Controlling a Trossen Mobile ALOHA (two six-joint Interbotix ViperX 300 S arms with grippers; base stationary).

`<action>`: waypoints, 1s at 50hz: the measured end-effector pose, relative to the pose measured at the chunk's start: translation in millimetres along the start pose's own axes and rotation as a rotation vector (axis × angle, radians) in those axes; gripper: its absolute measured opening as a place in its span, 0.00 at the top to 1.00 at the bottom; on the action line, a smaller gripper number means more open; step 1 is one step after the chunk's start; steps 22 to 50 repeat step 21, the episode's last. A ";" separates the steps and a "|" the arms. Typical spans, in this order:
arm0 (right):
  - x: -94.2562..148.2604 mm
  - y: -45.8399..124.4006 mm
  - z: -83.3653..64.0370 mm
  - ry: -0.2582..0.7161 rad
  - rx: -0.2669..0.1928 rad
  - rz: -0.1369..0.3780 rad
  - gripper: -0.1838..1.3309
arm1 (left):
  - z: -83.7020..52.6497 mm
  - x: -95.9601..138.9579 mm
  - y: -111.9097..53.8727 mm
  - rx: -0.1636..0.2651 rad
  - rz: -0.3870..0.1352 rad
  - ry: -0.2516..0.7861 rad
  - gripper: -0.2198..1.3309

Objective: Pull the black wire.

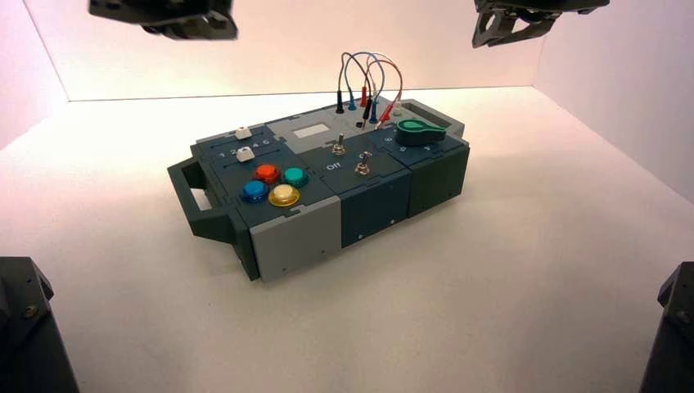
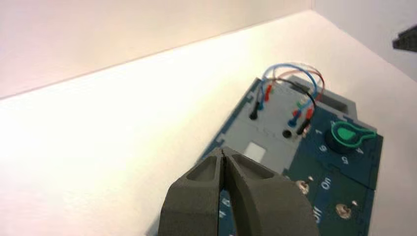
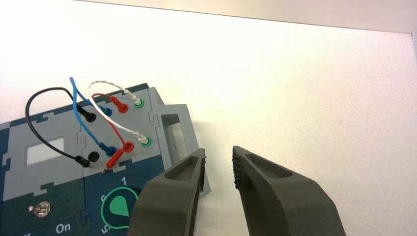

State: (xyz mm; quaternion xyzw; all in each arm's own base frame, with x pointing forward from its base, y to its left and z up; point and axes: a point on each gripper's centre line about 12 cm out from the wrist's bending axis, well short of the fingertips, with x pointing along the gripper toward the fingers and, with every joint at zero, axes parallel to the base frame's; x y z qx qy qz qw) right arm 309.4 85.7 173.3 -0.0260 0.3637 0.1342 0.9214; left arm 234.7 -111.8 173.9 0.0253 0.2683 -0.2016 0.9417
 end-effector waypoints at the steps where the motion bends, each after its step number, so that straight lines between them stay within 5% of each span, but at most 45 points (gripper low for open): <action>1: 0.4 -0.7 0.2 -0.003 0.001 -0.003 0.44 | 1.4 -1.1 3.1 -0.003 0.010 -0.007 0.96; 10: 2.8 -1.4 -3.1 0.003 0.003 -0.007 0.44 | 0.8 -11.5 23.1 -0.046 0.077 -0.041 0.96; 20: 3.7 -2.0 -3.8 -0.001 0.005 -0.011 0.44 | -10.7 -16.9 25.0 -0.053 0.085 -0.086 0.96; 50: 4.1 -2.1 -4.6 0.000 0.004 -0.012 0.44 | -10.7 -17.2 25.0 -0.053 0.085 -0.089 0.96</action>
